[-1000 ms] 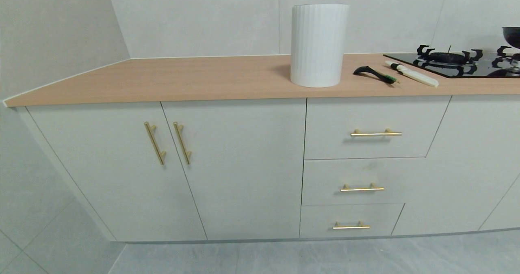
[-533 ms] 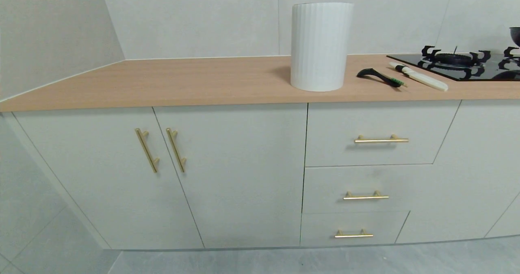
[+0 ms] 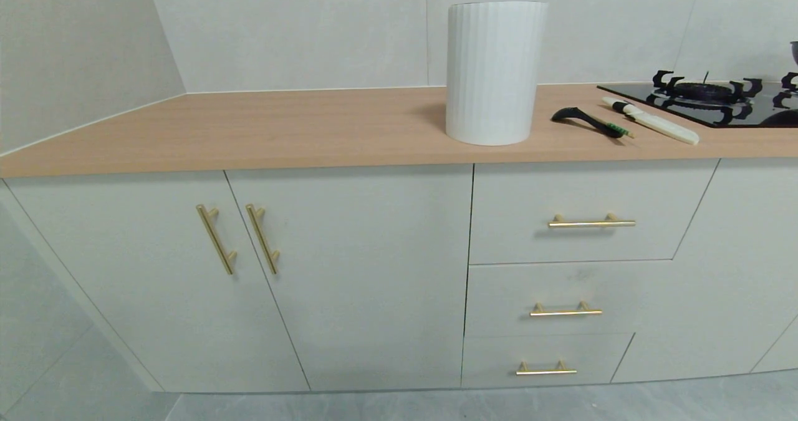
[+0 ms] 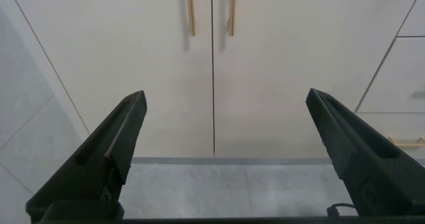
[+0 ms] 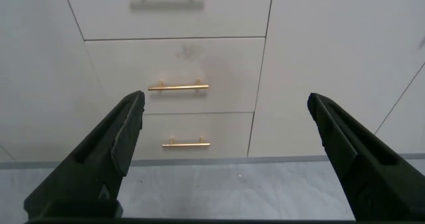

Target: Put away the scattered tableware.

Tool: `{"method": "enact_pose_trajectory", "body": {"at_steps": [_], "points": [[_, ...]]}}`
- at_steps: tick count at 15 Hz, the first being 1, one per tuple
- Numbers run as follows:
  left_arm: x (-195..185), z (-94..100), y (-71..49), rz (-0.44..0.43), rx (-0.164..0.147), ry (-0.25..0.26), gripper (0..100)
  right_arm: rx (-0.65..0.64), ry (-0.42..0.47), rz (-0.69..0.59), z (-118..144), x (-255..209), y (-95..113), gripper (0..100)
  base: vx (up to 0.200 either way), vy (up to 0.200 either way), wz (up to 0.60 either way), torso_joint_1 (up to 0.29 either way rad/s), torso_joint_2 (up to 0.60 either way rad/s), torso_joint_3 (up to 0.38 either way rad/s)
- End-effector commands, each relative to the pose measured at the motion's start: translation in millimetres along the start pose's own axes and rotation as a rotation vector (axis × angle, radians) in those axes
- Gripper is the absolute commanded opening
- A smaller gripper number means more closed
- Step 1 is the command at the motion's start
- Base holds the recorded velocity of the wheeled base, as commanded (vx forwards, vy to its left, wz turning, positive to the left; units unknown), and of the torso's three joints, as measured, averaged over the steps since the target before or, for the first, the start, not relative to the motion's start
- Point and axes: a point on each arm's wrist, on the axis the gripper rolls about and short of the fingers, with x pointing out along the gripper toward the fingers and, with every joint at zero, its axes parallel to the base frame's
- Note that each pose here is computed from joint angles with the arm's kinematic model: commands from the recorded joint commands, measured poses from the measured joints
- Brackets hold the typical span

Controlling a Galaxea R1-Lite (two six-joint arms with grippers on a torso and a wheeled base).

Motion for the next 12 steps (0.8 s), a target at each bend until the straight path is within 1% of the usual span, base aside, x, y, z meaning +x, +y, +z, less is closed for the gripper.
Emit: {"method": "enact_pose_trajectory", "body": {"at_steps": [1,5,6,7,8,9,10,11,12], "points": [[0,0.2,0.0,0.001,-0.001,-0.001,100,-0.002,0.002,0.001,0,0,0,100,0.0,0.0,0.0,0.0,0.0,0.0],[0,-0.2,0.0,0.001,-0.001,0.001,100,0.0,-0.001,-0.001,1,0,0,100,0.0,0.0,0.0,0.0,0.0,0.0],[0,-0.2,0.0,0.001,-0.001,0.001,100,0.009,-0.034,0.003,8,-2,0,100,0.0,0.0,0.0,0.0,0.0,0.0],[0,0.2,0.0,0.0,-0.001,-0.001,100,0.048,-0.105,0.028,29,-9,0,100,0.0,0.0,0.0,0.0,0.0,0.0],[0,0.2,0.0,0.0,-0.001,-0.001,100,0.059,-0.105,0.068,39,-9,0,100,0.0,0.0,0.0,0.0,0.0,0.0],[0,0.2,0.0,0.0,-0.001,-0.001,100,0.059,-0.066,0.089,46,-4,1,100,0.0,0.0,0.0,0.0,0.0,0.0],[0,-0.2,0.0,0.0,-0.001,0.001,100,0.053,0.016,0.114,62,8,1,100,0.0,0.0,0.0,0.0,0.0,0.0],[0,-0.2,0.0,0.0,-0.001,0.001,100,0.049,0.117,0.154,72,25,2,100,0.0,0.0,0.0,0.0,0.0,0.0],[0,-0.2,0.0,0.001,-0.001,0.001,100,0.038,0.214,0.188,75,41,4,100,0.0,0.0,0.0,0.0,0.0,0.0]]}}
